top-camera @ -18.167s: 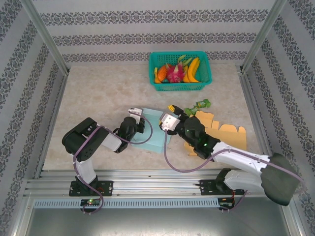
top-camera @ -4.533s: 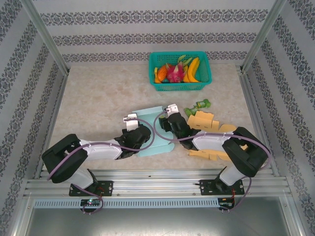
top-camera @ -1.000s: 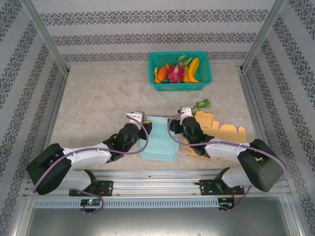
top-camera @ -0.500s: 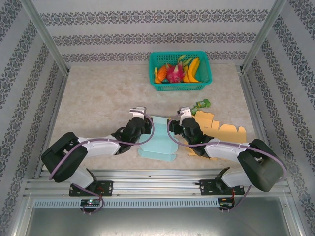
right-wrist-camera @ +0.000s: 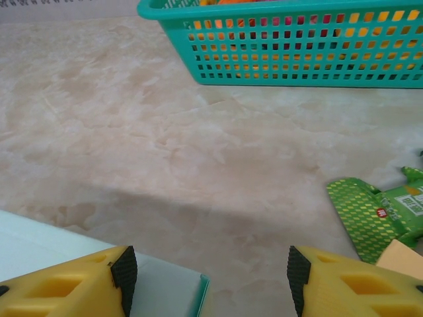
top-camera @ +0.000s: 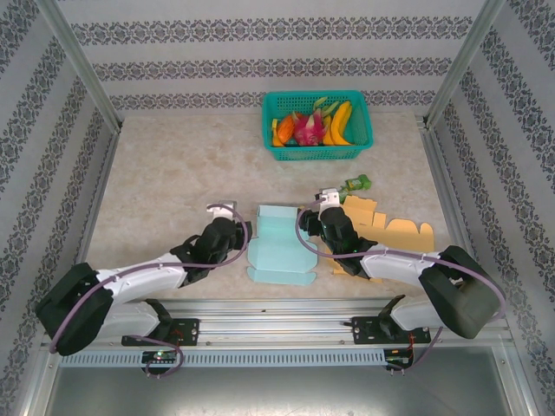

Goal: Fold the paper box

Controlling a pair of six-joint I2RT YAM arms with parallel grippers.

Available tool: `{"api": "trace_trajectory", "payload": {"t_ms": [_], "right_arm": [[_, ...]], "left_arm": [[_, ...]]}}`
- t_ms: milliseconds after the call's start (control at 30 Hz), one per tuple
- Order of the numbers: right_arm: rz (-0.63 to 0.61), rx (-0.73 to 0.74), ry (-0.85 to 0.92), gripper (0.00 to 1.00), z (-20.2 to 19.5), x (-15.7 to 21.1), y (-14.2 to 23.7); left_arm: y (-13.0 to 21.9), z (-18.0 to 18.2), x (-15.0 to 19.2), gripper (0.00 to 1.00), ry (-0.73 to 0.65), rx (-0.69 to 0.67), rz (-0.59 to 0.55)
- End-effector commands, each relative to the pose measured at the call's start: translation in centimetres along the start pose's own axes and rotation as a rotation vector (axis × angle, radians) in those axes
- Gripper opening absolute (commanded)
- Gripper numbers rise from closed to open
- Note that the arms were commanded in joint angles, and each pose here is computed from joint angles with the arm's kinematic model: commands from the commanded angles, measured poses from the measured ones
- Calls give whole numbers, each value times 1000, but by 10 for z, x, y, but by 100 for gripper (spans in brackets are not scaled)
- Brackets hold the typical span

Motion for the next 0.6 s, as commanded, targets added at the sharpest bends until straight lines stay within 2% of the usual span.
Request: {"api": "trace_trajectory", "payload": {"t_ms": [0, 100, 267, 567], "right_arm": [[103, 93, 42, 63, -12, 25, 2], [107, 99, 33, 63, -12, 24, 1], [111, 93, 26, 63, -11, 26, 1], [111, 93, 25, 63, -12, 28, 3]], "left_arm": [[0, 25, 43, 46, 26, -35, 177], [0, 22, 54, 45, 67, 26, 207], [5, 12, 53, 45, 112, 99, 188], [31, 16, 42, 45, 194, 151, 82]]}}
Point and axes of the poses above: each hand's point on the last joint's axis, 136 mm out from that joint toward the fingers, its own y axis back along the fingers, its own z axis along the line the jaws close on, x = y × z, the point moved 7 cm from there along y, back along the fingers, and after that the axes turned 5 degrees about y, right-handed, at the moved point
